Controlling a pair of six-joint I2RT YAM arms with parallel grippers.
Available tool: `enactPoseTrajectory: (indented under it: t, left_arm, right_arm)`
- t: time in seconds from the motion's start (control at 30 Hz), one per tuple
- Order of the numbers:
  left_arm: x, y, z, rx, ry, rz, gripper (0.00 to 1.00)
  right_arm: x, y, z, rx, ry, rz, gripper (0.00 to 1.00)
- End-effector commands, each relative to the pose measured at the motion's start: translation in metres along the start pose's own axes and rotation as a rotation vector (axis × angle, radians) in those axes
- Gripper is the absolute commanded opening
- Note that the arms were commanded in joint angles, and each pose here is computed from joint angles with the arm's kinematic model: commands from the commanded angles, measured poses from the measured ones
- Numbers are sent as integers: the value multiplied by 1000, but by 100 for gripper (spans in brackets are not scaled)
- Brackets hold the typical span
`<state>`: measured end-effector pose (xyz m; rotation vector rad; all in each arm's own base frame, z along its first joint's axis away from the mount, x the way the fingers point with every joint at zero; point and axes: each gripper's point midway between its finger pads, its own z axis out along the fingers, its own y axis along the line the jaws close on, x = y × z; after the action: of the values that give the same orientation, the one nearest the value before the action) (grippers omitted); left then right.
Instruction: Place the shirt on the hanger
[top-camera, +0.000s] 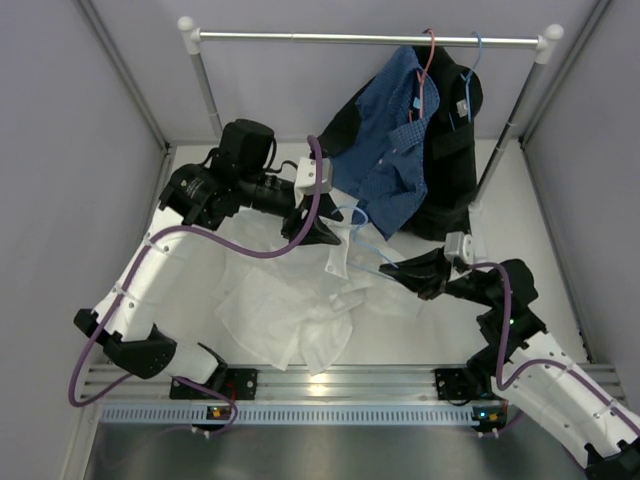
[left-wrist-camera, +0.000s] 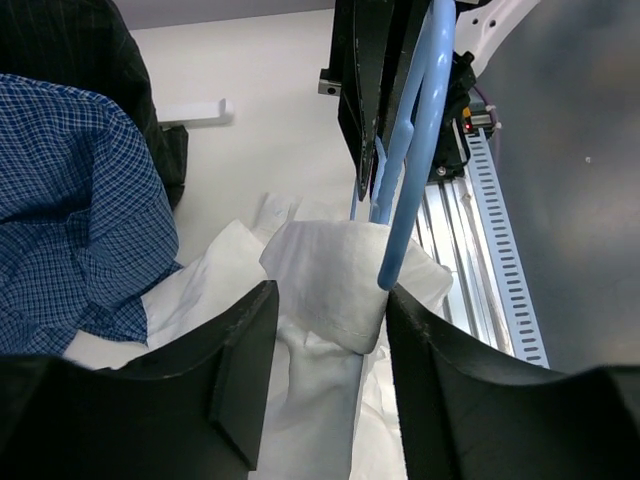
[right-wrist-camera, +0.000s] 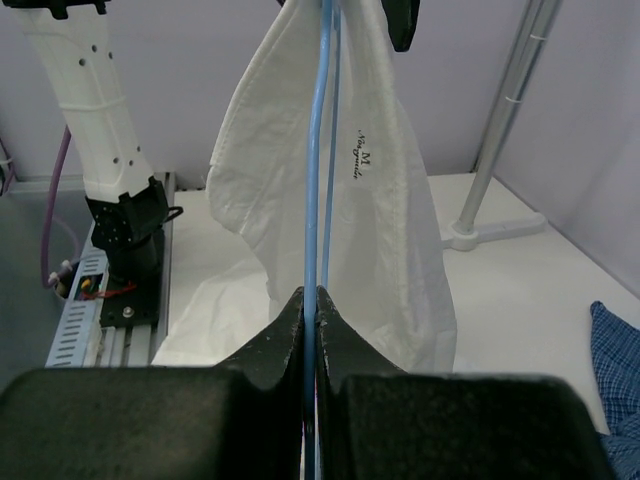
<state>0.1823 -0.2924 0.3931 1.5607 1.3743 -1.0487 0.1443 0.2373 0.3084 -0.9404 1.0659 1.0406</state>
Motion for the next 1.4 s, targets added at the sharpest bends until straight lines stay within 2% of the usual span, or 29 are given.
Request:
enactPoseTrajectory:
  t: [0.0, 0.27, 0.3, 0.33, 0.4, 0.47, 0.6, 0.63, 0.67, 0.7, 0.73, 0.83, 0.87, 0.9, 0.97, 1.0, 1.2, 1.3, 1.33, 1.37]
  left_arm:
    - [-3, -11, 0, 57, -28, -3, 50]
    - [-1, -17, 1, 95, -30, -25, 46]
    - [0, -18, 1, 96, -30, -27, 41]
    - [0, -18, 1, 96, -30, -27, 23]
    - [-1, -19, 1, 101, -33, -27, 8]
    - [-2, -20, 1, 106, -38, -23, 0]
    - [-2, -21, 0, 105, -39, -6, 0]
    - [-2, -21, -1, 97, -37, 8, 0]
    - [-2, -20, -2, 89, -35, 15, 0]
    - [-1, -17, -4, 64, -24, 28, 0]
    - [-2, -16, -6, 50, -20, 34, 0]
    - [-4, -10, -14, -36, -5, 25, 0]
    - [-6, -8, -16, -65, -4, 30, 0]
    - [-6, -7, -19, -86, -1, 30, 0]
    - [-2, -10, -27, -146, 6, 7, 0]
    - [-5, -6, -29, -183, -11, 23, 0]
    - [-1, 19, -58, -513, -83, -39, 0]
    - [-6, 16, -66, -551, -122, -37, 0]
    - [-8, 14, -66, -541, -130, -42, 0]
    - [-10, 10, -66, -529, -137, -40, 0]
  right_arm:
    - [-44, 10, 3, -53, -82, -135, 0]
    - [-51, 12, 5, -73, -86, -150, 0]
    - [-53, 12, 5, -75, -89, -154, 0]
    - [-53, 13, 5, -78, -88, -158, 0]
    - [-53, 14, 5, -82, -88, -161, 0]
    - [-52, 14, 4, -86, -85, -169, 0]
    - [-51, 12, 3, -68, -86, -167, 0]
    - [-52, 11, 2, -56, -90, -167, 5]
    - [-53, 6, 2, -21, -92, -163, 18]
    - [-54, -3, -1, 45, -101, -146, 84]
    - [-52, -1, -3, 45, -98, -132, 99]
    - [-42, -25, -20, 254, -69, -34, 99]
    - [-34, -46, -32, 404, -60, 16, 99]
    - [-13, -53, -43, 489, -1, 91, 99]
    - [6, -67, -65, 669, -4, 236, 99]
    - [24, -65, -70, 691, 38, 305, 99]
    - [54, -49, -73, 681, 16, 508, 87]
    - [62, -29, -55, 528, -9, 583, 77]
    - [69, -27, -49, 494, 0, 604, 71]
    - [63, -18, -40, 401, -42, 587, 68]
